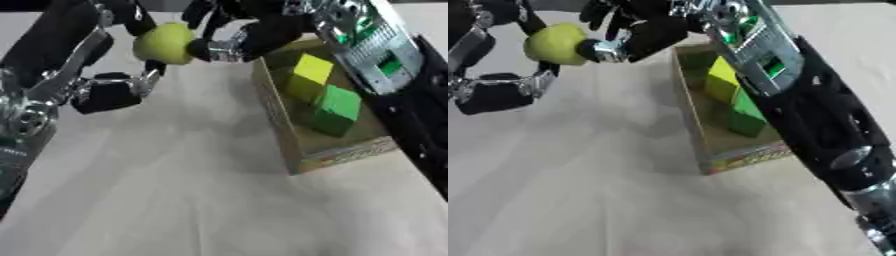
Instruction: Pick up the objects with one hand, pass them to the other hand, and then place them into the box on the other side of the table.
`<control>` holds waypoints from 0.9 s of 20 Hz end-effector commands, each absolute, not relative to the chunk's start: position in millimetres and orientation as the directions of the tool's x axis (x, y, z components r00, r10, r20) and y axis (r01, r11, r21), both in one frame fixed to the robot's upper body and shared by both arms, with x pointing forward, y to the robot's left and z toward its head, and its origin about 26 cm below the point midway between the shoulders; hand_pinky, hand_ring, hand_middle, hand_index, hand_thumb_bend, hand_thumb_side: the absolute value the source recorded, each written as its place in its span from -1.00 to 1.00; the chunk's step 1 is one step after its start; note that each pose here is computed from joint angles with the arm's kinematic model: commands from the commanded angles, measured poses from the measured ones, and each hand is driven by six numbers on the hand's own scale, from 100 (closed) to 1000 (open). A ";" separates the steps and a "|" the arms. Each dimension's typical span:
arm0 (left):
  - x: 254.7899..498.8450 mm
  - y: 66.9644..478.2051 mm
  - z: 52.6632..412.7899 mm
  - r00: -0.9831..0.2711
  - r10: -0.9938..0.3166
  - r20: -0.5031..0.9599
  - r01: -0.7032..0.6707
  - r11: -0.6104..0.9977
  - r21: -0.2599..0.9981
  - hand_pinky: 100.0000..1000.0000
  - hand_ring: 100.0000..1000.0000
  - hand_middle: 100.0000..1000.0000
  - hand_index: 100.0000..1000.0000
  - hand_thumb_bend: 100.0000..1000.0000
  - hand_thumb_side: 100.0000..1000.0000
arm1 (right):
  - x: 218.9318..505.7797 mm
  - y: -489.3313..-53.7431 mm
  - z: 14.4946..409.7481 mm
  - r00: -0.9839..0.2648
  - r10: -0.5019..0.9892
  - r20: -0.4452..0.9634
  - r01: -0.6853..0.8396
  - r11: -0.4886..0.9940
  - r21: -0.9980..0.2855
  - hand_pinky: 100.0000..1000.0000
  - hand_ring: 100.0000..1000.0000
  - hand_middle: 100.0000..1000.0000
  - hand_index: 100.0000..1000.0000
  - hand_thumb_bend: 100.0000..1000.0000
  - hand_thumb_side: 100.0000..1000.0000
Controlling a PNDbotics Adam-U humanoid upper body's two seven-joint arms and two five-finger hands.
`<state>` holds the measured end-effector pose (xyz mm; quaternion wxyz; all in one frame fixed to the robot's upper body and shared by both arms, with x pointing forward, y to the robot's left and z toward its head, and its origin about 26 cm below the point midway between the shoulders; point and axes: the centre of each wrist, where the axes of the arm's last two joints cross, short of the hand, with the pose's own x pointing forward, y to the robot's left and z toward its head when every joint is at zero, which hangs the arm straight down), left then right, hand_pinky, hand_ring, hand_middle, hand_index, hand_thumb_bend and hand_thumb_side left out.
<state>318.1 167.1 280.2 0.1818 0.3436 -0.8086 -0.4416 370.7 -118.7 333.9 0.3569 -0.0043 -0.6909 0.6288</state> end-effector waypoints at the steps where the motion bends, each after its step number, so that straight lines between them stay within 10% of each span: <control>1: 314.3 166.1 288.9 -0.701 -0.712 -0.044 -0.432 0.375 0.820 0.27 -0.01 -0.20 0.02 -1.00 -1.00 | 367.0 -116.9 344.0 -0.749 0.440 0.496 -0.450 0.212 -0.868 0.83 0.51 0.55 0.70 -0.52 -0.01; 18: 316.9 163.5 287.7 -0.689 -0.722 -0.064 -0.452 0.358 0.817 0.26 -0.02 -0.20 0.01 -1.00 -1.00 | 362.3 -119.5 345.5 -0.707 0.396 0.587 -0.538 0.238 -0.809 0.83 0.48 0.54 0.70 -0.56 0.00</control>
